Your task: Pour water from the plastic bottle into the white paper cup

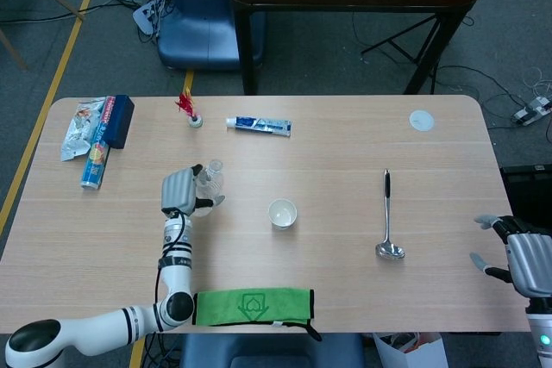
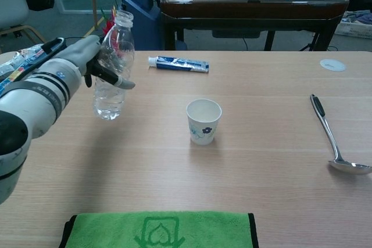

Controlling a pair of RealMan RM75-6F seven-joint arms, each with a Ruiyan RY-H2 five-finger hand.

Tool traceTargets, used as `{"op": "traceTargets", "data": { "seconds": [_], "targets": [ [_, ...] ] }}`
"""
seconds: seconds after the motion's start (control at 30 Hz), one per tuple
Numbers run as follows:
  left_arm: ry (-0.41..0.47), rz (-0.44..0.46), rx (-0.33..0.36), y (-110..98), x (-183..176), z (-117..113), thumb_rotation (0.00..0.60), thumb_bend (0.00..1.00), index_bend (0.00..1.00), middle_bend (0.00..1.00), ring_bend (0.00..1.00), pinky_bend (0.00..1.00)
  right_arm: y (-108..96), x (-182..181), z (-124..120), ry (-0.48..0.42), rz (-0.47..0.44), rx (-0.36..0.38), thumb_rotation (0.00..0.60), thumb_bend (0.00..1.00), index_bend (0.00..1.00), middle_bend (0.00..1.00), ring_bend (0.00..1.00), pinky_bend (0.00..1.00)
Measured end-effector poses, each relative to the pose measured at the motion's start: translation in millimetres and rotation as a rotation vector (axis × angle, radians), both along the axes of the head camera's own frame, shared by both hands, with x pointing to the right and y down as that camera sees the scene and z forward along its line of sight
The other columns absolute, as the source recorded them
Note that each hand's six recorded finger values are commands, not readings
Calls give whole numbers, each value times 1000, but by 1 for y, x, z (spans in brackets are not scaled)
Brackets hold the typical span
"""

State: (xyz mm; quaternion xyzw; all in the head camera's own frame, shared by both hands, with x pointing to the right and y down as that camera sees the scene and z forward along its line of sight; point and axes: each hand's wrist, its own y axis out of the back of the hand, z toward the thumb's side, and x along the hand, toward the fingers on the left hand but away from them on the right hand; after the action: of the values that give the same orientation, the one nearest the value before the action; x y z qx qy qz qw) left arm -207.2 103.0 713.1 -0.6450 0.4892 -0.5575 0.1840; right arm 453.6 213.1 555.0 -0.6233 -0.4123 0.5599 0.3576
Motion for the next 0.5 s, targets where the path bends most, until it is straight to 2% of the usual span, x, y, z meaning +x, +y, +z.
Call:
{"op": "traceTargets", "data": {
  "seconds": [0.2,0.5],
  "targets": [
    [116,-28,49,5,-11,0,600,20,700,676,526,651,1,-1,2,6,-3,-6,600,174,351,416,323,438],
    [296,-38,59,19,-29,5,600,20,700,677,525,651,2,0,6,9,-2,-17,600,174,351,416,324,438]
  ]
}}
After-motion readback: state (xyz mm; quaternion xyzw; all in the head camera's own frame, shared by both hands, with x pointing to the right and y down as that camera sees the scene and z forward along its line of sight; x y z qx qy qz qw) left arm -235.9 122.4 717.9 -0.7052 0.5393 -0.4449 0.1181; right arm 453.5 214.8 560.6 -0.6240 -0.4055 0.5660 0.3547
